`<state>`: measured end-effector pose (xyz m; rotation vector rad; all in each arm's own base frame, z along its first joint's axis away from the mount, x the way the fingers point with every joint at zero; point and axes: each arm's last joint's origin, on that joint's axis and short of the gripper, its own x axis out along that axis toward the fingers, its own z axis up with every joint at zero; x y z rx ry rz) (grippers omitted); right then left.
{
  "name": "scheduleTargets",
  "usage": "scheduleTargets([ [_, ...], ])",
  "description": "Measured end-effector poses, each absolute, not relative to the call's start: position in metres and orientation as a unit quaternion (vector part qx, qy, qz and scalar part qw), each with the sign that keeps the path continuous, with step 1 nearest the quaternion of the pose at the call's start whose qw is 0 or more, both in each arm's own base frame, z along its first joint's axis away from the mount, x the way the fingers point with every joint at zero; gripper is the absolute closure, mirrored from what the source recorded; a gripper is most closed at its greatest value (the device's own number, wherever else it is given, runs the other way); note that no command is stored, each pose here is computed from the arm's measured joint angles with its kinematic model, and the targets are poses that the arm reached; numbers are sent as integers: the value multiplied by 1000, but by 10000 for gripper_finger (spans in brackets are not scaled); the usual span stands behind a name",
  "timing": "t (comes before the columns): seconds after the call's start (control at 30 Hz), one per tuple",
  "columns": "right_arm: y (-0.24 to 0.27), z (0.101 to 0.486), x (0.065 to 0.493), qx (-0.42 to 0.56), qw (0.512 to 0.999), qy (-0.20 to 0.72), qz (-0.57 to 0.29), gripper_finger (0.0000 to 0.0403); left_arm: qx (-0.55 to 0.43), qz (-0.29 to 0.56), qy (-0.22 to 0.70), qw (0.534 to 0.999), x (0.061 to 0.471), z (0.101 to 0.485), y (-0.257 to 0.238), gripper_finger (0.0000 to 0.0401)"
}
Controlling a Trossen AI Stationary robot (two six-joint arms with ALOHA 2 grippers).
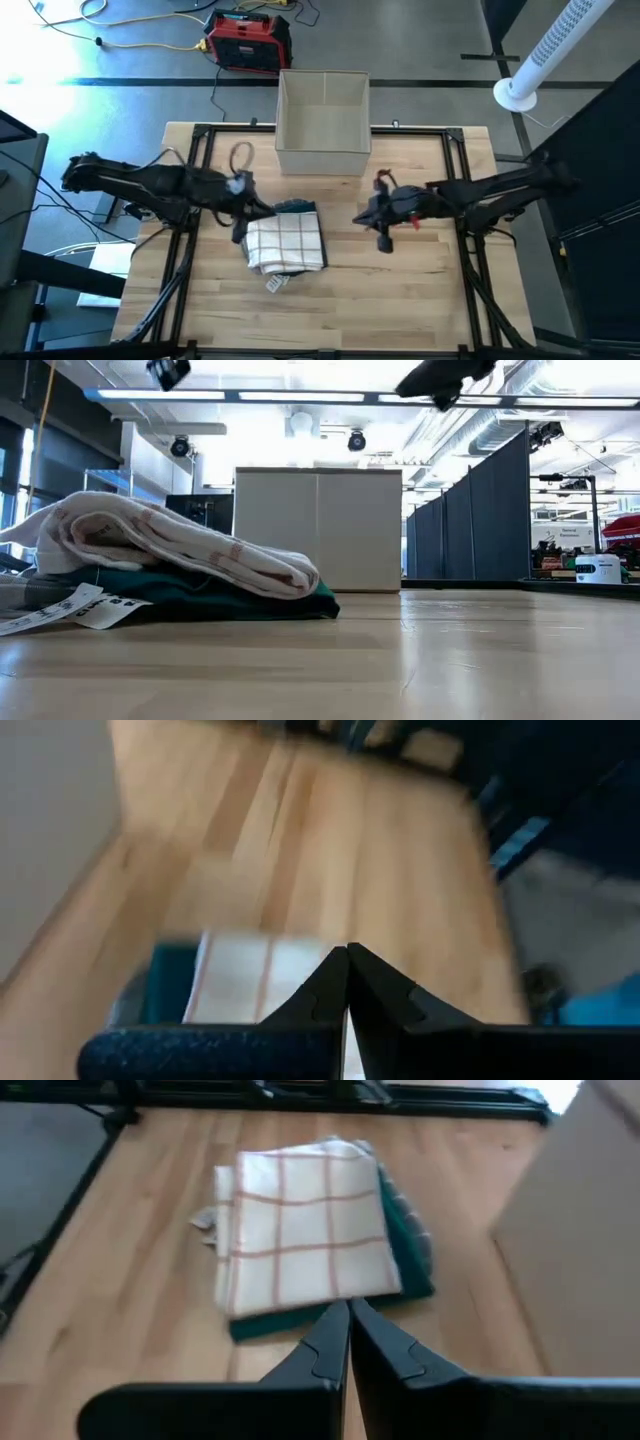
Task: Fold towel
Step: Return to Home Position
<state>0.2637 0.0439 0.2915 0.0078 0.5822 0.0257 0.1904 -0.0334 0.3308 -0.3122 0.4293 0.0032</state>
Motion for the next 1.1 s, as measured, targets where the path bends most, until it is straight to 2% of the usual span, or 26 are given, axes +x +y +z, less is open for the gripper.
scheduleTargets([
  [0.23,40,311,239,31,963,266,-11,403,-223,-10,131,966,178,352,-32,401],
  [0.37,39,318,232,77,965,252,-17,403,-200,4,128,971,178,351,-31,401],
  [0.43,40,323,227,65,968,243,-6,403,-165,25,124,978,179,350,-29,401],
  [0.63,54,342,201,-14,978,197,66,403,-98,-8,113,989,178,331,-32,401],
  [0.83,57,348,168,-63,969,205,121,402,-66,-10,121,990,163,296,-29,401],
  [0.97,57,357,150,-93,958,165,216,402,-57,-54,77,994,150,278,-28,401],
  [1.1,51,343,144,-84,965,137,208,402,-69,-87,7,994,142,267,-28,401],
])
